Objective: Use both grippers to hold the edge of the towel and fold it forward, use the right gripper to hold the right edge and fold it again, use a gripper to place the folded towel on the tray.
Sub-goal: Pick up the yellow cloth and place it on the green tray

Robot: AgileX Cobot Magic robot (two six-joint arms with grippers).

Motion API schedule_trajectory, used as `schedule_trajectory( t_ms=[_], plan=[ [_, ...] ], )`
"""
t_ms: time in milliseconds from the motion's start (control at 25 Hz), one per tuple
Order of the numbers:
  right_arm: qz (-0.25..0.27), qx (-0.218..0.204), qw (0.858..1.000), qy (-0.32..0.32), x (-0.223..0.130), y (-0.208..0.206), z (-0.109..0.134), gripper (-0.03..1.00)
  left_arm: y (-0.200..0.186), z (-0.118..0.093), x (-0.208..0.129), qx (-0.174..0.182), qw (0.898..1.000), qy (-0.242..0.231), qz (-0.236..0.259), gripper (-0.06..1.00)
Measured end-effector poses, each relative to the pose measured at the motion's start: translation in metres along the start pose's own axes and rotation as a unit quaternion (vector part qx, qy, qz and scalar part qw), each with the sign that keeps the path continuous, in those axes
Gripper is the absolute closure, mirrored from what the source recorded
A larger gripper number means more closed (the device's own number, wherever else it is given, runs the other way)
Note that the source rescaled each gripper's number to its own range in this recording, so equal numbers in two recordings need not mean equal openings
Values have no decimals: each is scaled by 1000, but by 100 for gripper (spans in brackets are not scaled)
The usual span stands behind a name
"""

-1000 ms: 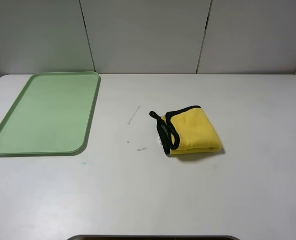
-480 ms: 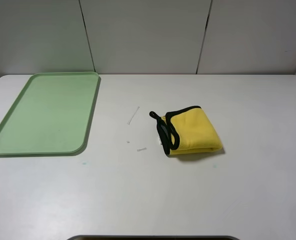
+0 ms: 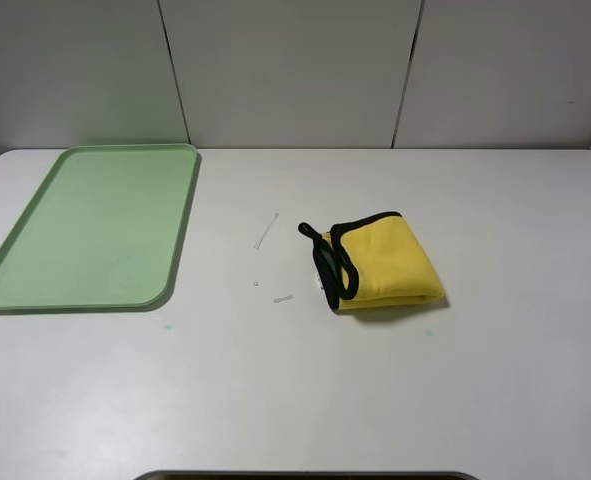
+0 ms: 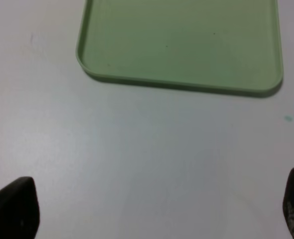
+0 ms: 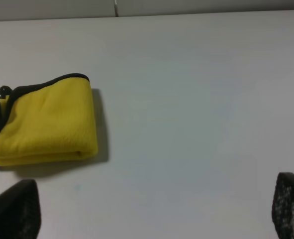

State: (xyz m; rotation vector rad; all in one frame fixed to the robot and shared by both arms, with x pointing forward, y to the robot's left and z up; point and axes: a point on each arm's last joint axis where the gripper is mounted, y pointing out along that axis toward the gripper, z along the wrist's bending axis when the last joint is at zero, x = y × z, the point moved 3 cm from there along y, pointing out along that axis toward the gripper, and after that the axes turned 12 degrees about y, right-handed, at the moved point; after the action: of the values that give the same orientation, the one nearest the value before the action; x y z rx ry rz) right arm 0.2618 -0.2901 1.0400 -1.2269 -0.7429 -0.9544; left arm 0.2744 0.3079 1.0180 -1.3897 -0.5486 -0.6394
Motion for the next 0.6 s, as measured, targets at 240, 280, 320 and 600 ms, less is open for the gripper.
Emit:
schedule_trajectory(
  t_ms=[240, 280, 320, 600],
  plan=[
    [0, 0, 1000, 0, 0, 0, 0, -3, 0, 0, 0, 0, 1000, 0, 0, -4],
    [0, 0, 1000, 0, 0, 0, 0, -3, 0, 0, 0, 0, 1000, 0, 0, -4],
    [0, 0, 1000, 0, 0, 0, 0, -3, 0, 0, 0, 0, 1000, 0, 0, -4],
    [-1, 0, 1000, 0, 0, 0, 0, -3, 0, 0, 0, 0, 1000, 0, 0, -4]
  ],
)
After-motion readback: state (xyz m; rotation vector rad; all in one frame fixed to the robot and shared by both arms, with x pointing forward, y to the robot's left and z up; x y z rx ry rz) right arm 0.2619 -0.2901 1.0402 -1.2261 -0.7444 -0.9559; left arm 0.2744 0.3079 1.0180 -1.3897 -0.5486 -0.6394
